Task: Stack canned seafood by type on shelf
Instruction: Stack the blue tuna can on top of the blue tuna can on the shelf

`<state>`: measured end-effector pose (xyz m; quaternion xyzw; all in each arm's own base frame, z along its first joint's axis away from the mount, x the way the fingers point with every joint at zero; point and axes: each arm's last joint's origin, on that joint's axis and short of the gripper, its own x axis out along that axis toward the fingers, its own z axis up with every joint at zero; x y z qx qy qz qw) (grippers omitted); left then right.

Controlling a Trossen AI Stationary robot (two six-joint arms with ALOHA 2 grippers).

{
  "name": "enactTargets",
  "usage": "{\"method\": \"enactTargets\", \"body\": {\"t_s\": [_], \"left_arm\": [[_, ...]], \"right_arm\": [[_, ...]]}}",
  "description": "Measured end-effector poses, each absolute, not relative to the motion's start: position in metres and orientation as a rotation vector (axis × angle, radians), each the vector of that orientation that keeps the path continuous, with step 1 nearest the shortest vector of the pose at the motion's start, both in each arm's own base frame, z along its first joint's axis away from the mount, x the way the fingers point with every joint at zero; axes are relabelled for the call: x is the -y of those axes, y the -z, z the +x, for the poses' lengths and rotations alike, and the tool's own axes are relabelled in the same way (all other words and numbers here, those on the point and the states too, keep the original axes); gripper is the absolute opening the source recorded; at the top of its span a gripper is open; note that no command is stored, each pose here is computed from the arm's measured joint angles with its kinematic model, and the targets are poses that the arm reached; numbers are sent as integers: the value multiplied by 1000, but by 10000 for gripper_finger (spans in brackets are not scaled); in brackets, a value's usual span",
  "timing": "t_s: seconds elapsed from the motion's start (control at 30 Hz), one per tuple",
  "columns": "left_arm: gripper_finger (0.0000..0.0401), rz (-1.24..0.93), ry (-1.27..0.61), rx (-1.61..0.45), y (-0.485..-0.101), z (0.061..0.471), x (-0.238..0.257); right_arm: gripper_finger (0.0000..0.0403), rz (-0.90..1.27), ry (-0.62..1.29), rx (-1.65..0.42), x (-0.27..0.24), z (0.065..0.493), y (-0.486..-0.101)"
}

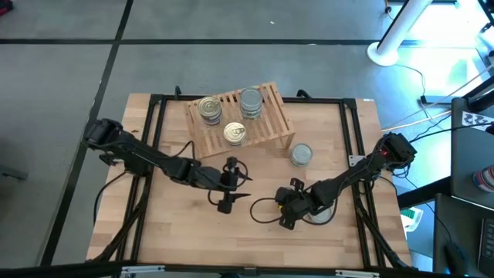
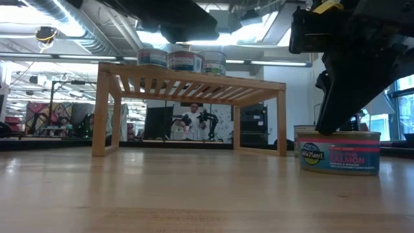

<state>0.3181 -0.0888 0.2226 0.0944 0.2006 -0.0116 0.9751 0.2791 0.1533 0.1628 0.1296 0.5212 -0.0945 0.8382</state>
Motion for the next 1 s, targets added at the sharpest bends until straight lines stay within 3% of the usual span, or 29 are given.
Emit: {"method": "enactTargets", "body": {"t_s": [0.33, 0.77, 1.0], "left_arm": [[237, 194, 24, -416, -214, 323, 90], [237, 202, 26, -407, -215, 323, 90], [237, 202, 26, -407, -215, 323, 90]], "right_arm": [[86, 330, 151, -1115, -156, 281, -164], [176, 452, 84, -1189, -156, 282, -164], [184, 445, 84, -1190, -154, 282, -163]]}}
